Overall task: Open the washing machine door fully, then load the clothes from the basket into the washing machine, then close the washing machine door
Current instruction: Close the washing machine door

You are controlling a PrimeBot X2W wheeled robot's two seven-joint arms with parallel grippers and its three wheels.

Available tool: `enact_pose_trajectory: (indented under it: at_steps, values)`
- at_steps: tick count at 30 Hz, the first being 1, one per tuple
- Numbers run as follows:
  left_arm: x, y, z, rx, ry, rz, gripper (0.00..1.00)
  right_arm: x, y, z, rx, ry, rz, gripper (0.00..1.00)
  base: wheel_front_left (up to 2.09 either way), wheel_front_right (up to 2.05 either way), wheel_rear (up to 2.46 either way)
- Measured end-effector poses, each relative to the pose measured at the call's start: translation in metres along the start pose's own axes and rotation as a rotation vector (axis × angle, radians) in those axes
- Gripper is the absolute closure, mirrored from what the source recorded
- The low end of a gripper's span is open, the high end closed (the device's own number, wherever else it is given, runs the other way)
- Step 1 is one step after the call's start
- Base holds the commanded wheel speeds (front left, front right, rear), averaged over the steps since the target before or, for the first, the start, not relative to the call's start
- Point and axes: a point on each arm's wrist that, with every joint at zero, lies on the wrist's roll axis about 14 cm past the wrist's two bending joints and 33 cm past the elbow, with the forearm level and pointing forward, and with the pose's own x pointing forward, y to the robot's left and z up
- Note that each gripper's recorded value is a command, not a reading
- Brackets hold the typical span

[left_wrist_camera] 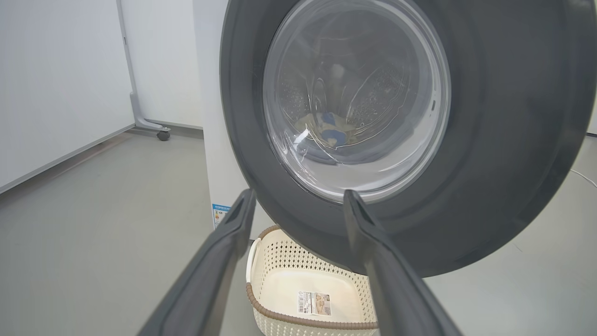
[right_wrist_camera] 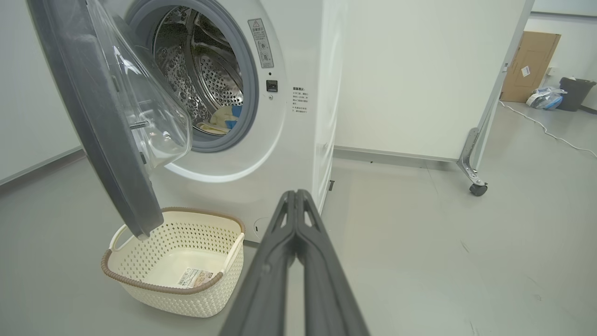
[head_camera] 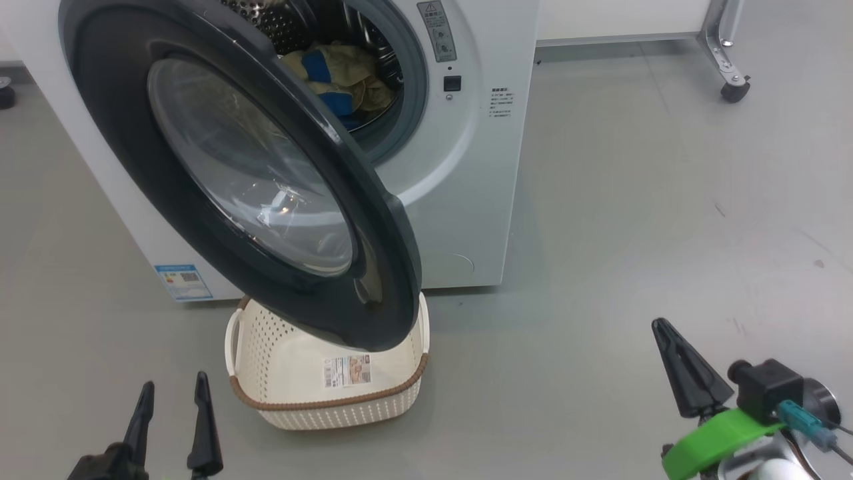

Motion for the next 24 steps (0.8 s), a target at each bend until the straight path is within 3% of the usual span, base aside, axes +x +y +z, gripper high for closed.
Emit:
enact_pose_trajectory:
  at_steps: [6, 14, 24]
  values:
    - [-0.004, 0.003, 0.000, -0.016, -0.001, 0.017, 0.00, 0.020, 0.013, 0.029, -0.009, -0.089, 0.046, 1.00, 0.00, 0.00, 0.00]
    - [-0.011, 0.009, 0.005, -0.023, -0.017, 0.044, 0.00, 0.053, 0.050, 0.094, -0.025, -0.282, 0.171, 1.00, 0.00, 0.00, 0.00]
    - [-0.028, 0.026, 0.014, -0.048, -0.050, 0.120, 0.00, 0.073, 0.136, 0.150, -0.002, -0.441, 0.423, 1.00, 0.00, 0.00, 0.00]
